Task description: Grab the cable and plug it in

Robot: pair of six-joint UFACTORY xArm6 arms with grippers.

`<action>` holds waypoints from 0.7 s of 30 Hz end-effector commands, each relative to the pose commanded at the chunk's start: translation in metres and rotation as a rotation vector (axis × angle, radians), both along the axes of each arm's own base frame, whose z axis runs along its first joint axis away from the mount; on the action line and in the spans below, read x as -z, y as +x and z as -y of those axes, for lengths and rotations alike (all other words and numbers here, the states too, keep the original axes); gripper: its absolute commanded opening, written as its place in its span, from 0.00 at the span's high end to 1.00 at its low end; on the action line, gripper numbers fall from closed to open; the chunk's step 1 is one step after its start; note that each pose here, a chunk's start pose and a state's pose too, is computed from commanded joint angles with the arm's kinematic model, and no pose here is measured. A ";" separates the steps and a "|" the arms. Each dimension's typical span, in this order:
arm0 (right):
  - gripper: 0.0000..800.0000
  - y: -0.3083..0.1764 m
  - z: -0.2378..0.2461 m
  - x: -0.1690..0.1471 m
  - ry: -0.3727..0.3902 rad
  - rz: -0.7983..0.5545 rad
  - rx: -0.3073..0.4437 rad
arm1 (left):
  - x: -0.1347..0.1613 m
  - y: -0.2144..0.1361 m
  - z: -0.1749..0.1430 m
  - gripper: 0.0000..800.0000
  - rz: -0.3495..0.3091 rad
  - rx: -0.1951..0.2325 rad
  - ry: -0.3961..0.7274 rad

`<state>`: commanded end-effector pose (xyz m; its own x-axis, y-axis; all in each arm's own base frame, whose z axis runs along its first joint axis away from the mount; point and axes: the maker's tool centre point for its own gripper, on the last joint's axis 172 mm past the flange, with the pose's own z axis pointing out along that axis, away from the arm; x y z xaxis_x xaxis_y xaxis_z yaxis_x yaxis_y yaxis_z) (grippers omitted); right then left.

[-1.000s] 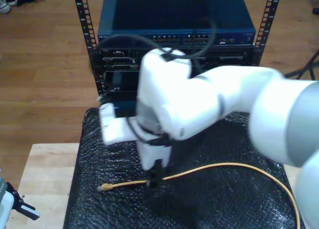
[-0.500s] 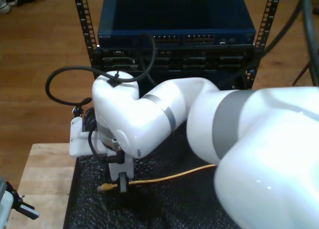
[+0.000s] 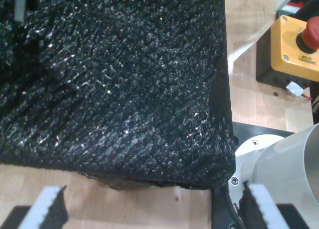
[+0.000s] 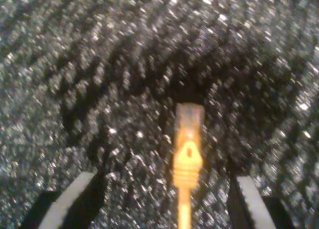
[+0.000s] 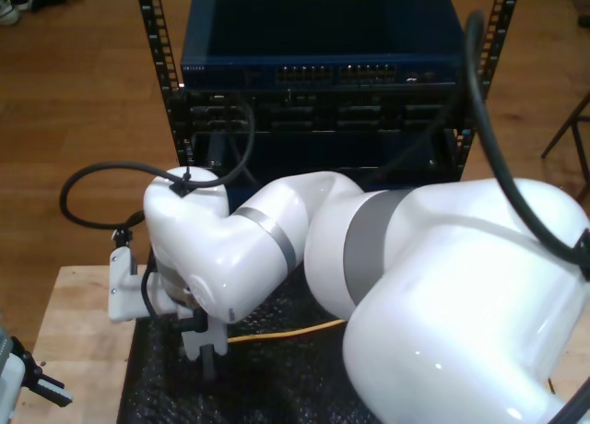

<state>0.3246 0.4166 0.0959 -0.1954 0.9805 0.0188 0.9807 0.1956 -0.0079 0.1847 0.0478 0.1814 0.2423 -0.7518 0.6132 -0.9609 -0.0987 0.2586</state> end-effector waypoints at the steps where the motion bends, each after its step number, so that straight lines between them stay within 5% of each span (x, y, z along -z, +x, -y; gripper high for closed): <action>1: 0.25 0.001 0.000 0.000 -0.003 0.004 -0.002 | 0.000 0.000 0.000 0.00 0.000 0.000 0.000; 21: 0.49 0.012 0.000 -0.002 -0.020 0.043 -0.003 | 0.000 -0.001 0.001 0.00 -0.002 0.003 -0.004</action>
<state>0.3364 0.4163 0.0982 -0.1980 0.9801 -0.0093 0.9797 0.1982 0.0301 0.1841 0.0466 0.1819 0.2415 -0.7503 0.6154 -0.9606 -0.0949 0.2612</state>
